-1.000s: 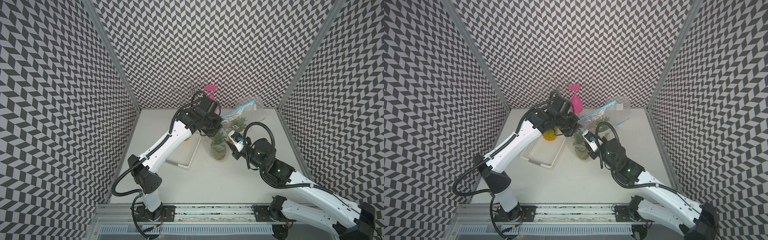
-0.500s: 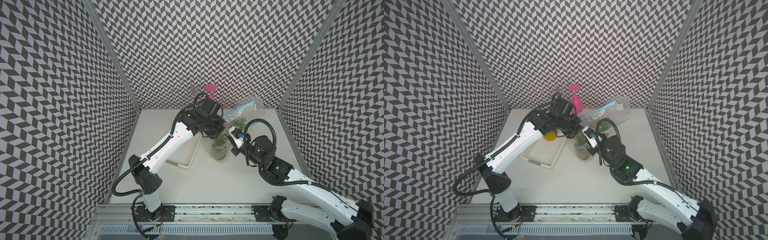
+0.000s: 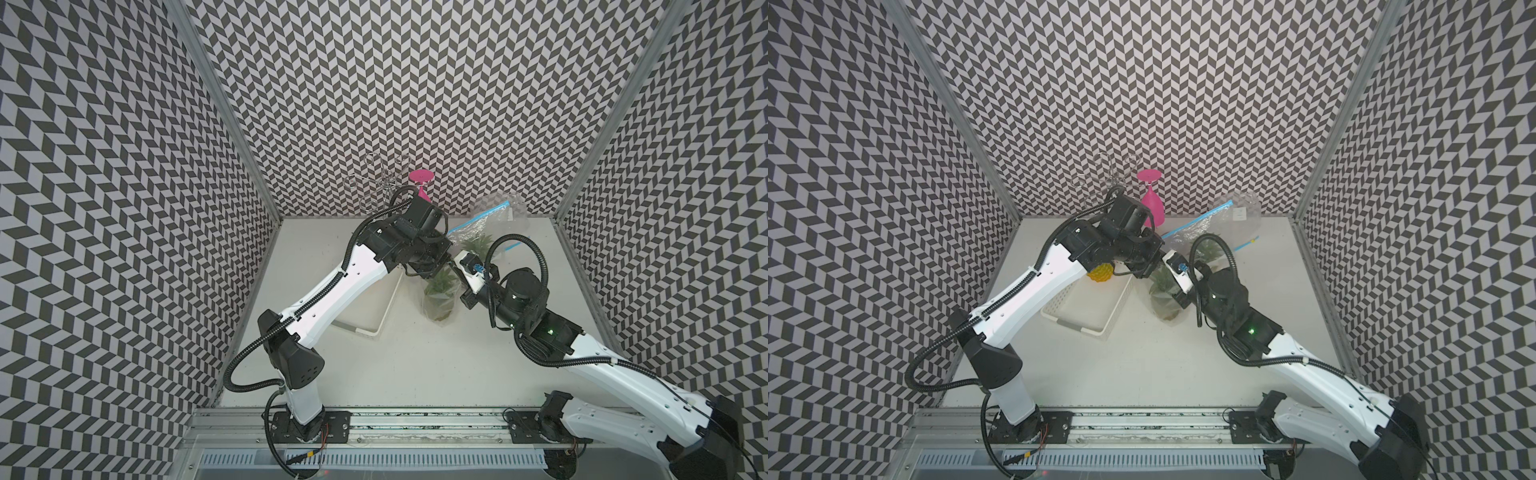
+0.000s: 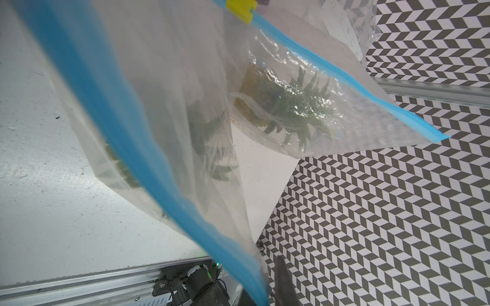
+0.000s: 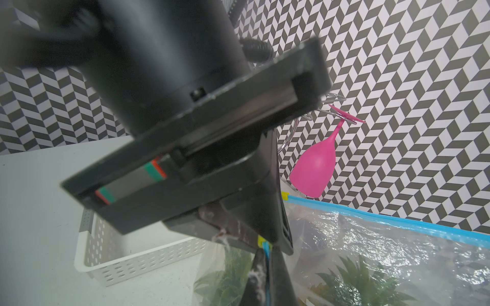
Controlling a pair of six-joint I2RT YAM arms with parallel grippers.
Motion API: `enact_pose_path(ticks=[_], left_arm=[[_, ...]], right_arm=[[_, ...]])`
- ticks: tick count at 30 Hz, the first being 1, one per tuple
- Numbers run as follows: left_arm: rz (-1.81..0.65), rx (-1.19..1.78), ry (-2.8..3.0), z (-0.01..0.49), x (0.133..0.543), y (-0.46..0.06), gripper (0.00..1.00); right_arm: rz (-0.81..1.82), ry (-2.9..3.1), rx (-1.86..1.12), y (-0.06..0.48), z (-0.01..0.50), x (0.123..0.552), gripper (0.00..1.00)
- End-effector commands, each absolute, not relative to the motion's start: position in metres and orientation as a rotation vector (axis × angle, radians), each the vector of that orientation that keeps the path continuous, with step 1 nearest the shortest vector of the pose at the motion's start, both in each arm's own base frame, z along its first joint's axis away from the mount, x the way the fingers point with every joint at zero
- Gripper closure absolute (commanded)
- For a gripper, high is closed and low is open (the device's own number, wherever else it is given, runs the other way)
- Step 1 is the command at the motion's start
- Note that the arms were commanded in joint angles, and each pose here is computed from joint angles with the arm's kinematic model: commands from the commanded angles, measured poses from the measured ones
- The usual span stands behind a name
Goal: Open the zip-top bag and take out the pineapple
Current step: Unzip the zipper on the zipper food storage bag.
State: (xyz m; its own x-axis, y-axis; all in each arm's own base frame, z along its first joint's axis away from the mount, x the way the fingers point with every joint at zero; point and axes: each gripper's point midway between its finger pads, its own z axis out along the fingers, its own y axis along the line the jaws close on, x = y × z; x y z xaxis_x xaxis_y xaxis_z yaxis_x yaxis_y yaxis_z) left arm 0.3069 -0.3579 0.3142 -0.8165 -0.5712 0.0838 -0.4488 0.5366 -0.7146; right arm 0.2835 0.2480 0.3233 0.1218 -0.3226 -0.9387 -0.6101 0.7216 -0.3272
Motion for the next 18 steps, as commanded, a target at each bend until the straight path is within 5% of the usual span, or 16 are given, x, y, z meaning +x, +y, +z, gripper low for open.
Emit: enact_pose_path(ticks=[1, 18], left_arm=[[-1.178, -0.871, 2.559, 0.333, 0.306, -0.353, 1.00], [-0.987, -0.929, 2.479, 0.324, 0.357, -0.298, 0.95]], right_arm=[[0.232, 1.426, -0.789, 0.244, 0.344, 0.283, 1.00], [0.240, 1.437, -0.798, 0.216, 0.335, 0.252, 1.00]])
